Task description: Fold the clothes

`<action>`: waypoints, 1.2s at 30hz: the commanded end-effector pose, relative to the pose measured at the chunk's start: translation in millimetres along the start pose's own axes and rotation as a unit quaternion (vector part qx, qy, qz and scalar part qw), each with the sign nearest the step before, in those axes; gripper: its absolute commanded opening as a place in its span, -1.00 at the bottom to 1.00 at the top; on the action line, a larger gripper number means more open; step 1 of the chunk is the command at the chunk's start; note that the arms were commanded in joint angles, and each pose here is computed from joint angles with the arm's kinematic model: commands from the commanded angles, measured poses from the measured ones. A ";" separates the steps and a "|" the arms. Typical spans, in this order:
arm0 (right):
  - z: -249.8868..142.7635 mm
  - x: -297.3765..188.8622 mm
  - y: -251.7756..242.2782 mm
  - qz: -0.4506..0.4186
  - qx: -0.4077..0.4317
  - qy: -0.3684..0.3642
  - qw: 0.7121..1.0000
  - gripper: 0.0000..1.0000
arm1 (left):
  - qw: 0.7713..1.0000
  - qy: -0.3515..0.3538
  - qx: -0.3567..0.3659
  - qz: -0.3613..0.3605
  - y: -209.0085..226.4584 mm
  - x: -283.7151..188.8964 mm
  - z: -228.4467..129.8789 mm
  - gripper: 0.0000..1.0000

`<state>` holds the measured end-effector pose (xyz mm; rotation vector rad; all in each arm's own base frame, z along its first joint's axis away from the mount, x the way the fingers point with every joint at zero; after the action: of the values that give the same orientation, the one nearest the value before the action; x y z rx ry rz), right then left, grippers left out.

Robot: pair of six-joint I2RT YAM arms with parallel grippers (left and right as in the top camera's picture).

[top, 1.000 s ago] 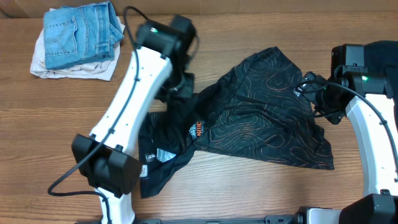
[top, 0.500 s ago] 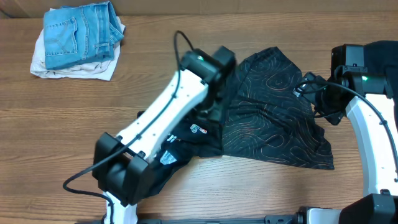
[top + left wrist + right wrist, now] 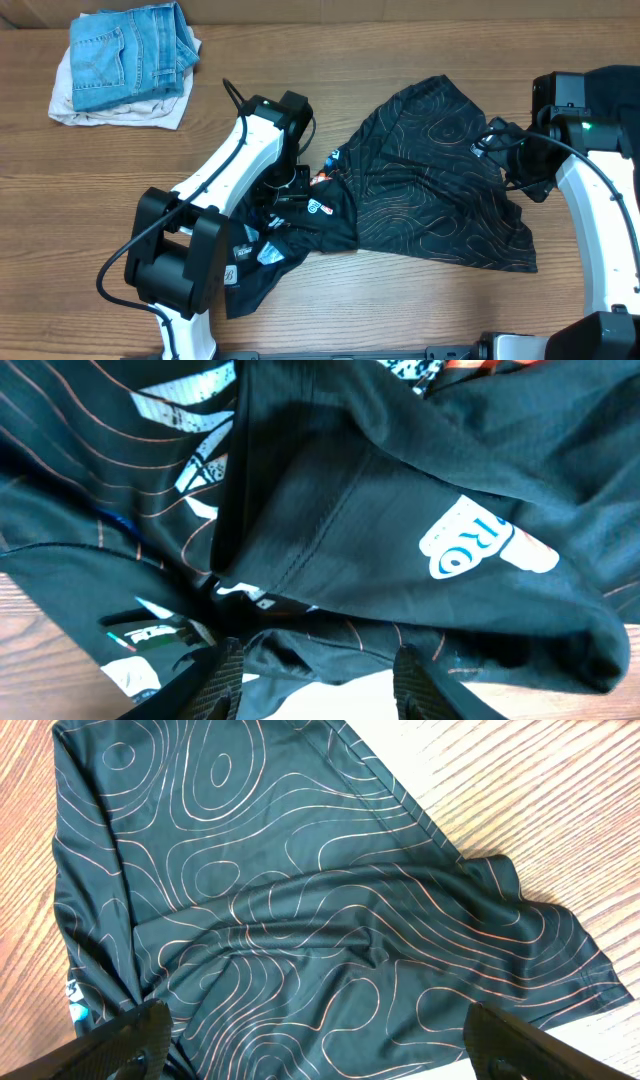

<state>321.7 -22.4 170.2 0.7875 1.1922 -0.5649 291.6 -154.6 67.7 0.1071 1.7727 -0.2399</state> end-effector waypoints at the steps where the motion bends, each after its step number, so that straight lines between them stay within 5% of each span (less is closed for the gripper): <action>1: -0.2 1.1 -0.7 0.001 0.000 0.003 1.000 0.94 | 1.000 -0.017 -0.016 0.006 9.7 -0.2 4.0 0.05; 22: -1.0 1.1 -1.6 -0.001 0.000 0.005 1.000 0.94 | 0.999 -0.039 -0.015 -0.010 27.2 27.4 25.3 -0.06; 25: -1.0 1.1 -1.7 -0.002 0.000 0.004 1.000 0.94 | 0.999 -0.021 -0.015 -0.025 22.9 37.6 24.0 -0.35; 28: -0.8 1.1 -1.5 -0.001 0.000 0.004 1.000 0.94 | 0.999 -0.020 -0.011 -0.028 22.1 38.3 24.2 -0.92; 36: 5.6 1.0 5.4 0.013 -0.001 -0.010 1.000 0.93 | 0.996 -0.079 0.009 -0.032 21.5 -8.6 56.4 -0.92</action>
<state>327.4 -22.9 171.9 0.7901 1.1686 -0.5540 318.7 -140.1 37.9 0.0510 1.7215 -0.2561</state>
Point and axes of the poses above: each gripper's point midway between its finger pads, its own x axis out along the fingers, its own y axis along the line the jaws close on, z = x × y, the point moved 1 cm from there along -x, back along the fingers, and after that the axes turned 13 degrees about x, right-handed, at the moved point
